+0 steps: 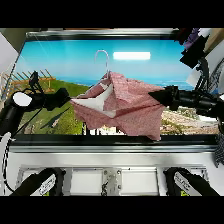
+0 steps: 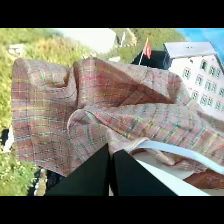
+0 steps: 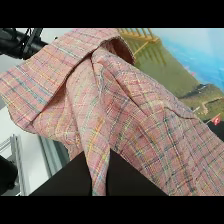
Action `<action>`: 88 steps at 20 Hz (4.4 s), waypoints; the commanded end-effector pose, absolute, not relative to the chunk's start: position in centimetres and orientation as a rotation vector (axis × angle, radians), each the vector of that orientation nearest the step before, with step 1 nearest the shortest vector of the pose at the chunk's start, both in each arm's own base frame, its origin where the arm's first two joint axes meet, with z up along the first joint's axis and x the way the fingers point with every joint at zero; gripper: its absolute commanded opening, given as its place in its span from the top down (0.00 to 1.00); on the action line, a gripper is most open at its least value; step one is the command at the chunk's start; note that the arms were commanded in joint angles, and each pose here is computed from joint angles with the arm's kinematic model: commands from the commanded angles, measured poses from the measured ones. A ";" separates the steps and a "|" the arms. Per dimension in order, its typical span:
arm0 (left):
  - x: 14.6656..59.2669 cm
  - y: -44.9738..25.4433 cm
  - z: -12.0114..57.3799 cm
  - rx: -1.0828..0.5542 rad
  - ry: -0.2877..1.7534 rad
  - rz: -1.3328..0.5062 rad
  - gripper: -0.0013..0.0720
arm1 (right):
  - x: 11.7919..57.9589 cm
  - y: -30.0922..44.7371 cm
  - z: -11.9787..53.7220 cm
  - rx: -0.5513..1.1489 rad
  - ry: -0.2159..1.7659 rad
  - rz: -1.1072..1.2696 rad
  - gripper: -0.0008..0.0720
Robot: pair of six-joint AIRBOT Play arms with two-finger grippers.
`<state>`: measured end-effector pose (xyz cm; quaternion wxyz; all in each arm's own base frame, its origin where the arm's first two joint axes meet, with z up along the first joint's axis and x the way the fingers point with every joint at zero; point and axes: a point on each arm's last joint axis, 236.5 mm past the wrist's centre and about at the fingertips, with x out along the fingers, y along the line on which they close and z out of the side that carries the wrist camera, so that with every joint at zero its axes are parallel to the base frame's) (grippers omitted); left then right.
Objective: Fold the clothes and pants, and hang the long-sleeved shirts on hangers.
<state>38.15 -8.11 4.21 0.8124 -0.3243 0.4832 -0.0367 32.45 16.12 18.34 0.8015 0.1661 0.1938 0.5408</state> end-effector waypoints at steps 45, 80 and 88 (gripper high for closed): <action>37.0 -4.0 7.5 -0.481 0.899 0.015 0.96 | 30.5 14.6 13.2 0.133 0.633 1.075 0.97; 34.1 -10.6 25.9 -0.402 0.399 -0.331 0.06 | 33.9 13.5 32.0 0.523 -0.153 1.086 0.97; 39.3 -17.4 26.0 -0.247 0.483 -0.556 0.06 | 34.0 14.3 29.7 0.469 -0.057 1.090 0.97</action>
